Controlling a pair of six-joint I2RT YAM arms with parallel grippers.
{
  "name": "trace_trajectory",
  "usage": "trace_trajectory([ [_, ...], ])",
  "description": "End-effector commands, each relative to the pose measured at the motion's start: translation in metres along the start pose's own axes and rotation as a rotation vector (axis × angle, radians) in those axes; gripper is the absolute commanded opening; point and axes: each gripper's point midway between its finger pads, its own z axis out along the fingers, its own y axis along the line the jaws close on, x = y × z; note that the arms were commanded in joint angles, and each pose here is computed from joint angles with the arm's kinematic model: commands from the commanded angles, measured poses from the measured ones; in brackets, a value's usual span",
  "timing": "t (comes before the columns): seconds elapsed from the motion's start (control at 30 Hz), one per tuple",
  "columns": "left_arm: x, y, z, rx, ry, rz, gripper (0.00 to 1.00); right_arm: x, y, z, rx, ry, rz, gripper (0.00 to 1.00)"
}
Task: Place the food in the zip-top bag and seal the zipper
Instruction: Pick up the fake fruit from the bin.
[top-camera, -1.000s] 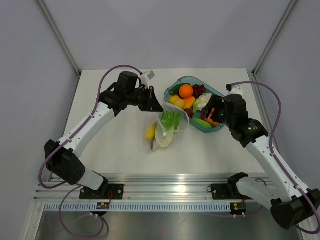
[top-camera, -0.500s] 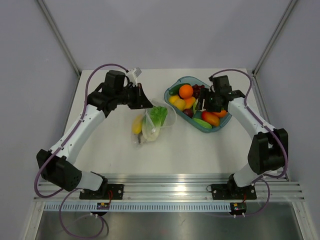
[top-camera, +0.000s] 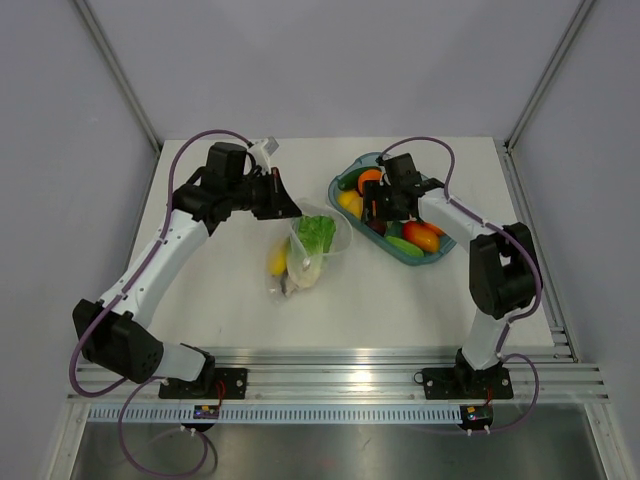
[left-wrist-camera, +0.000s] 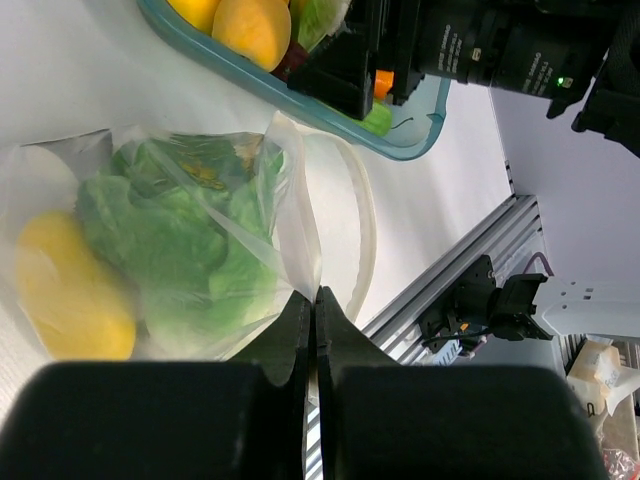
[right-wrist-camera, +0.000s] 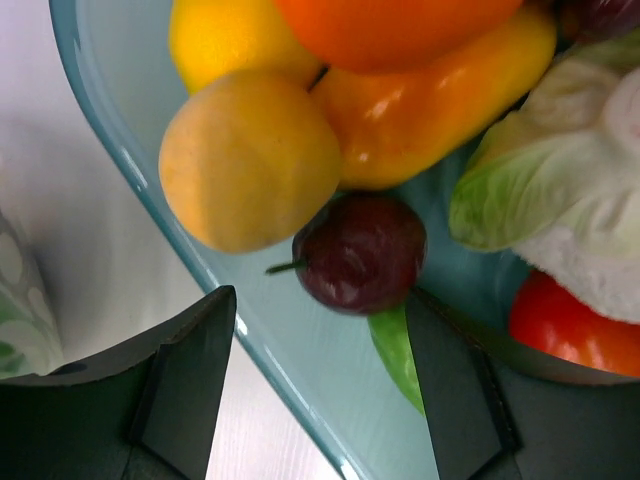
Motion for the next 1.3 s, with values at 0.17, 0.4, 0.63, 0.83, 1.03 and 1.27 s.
trace_trajectory([
  [0.17, -0.009, -0.013, -0.012, 0.053, -0.058, 0.056, 0.0, -0.017, -0.015, 0.025, 0.066, -0.032, -0.041, 0.76],
  [0.4, -0.008, -0.014, -0.01, 0.06, -0.051, 0.056, 0.0, -0.014, -0.032, 0.027, 0.155, -0.048, -0.016, 0.72],
  [0.63, -0.006, -0.013, -0.011, 0.062, -0.052, 0.06, 0.0, -0.018, -0.031, 0.023, 0.149, -0.09, 0.02, 0.5],
  [0.83, -0.004, -0.012, -0.008, 0.07, -0.043, 0.051, 0.0, -0.02, -0.025, 0.008, 0.132, -0.117, 0.046, 0.3],
  [1.03, 0.004, -0.024, 0.003, 0.14, -0.017, 0.02, 0.0, -0.024, -0.029, -0.028, 0.113, -0.187, 0.123, 0.28],
  [1.27, 0.005, -0.042, 0.004, 0.189, -0.011, 0.031, 0.0, -0.019, -0.032, -0.052, 0.085, -0.221, 0.185, 0.27],
])
